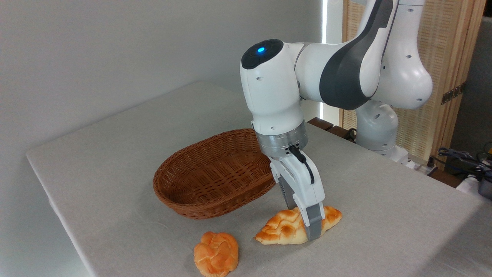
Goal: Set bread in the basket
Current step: 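Lower the gripper onto the braided roll and close on its middle, then lift the braided roll and carry it over the wicker basket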
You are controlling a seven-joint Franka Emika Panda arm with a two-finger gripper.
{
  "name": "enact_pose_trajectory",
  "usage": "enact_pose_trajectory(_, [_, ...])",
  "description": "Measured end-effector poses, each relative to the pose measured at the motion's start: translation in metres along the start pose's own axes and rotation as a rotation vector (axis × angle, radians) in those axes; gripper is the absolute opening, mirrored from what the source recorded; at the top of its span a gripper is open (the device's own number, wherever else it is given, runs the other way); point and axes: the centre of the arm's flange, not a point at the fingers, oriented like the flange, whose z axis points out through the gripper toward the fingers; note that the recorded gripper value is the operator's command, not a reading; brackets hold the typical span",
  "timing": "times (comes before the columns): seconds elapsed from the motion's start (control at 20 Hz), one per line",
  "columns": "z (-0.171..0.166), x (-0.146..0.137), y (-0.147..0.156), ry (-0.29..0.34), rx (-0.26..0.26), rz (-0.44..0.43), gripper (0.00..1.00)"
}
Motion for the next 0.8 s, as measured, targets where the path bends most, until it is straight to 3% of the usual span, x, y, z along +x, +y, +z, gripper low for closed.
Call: enact_pose_trajectory(0.8, [-0.010,0.001,-0.004,0.019,-0.001,-0.014,0.43])
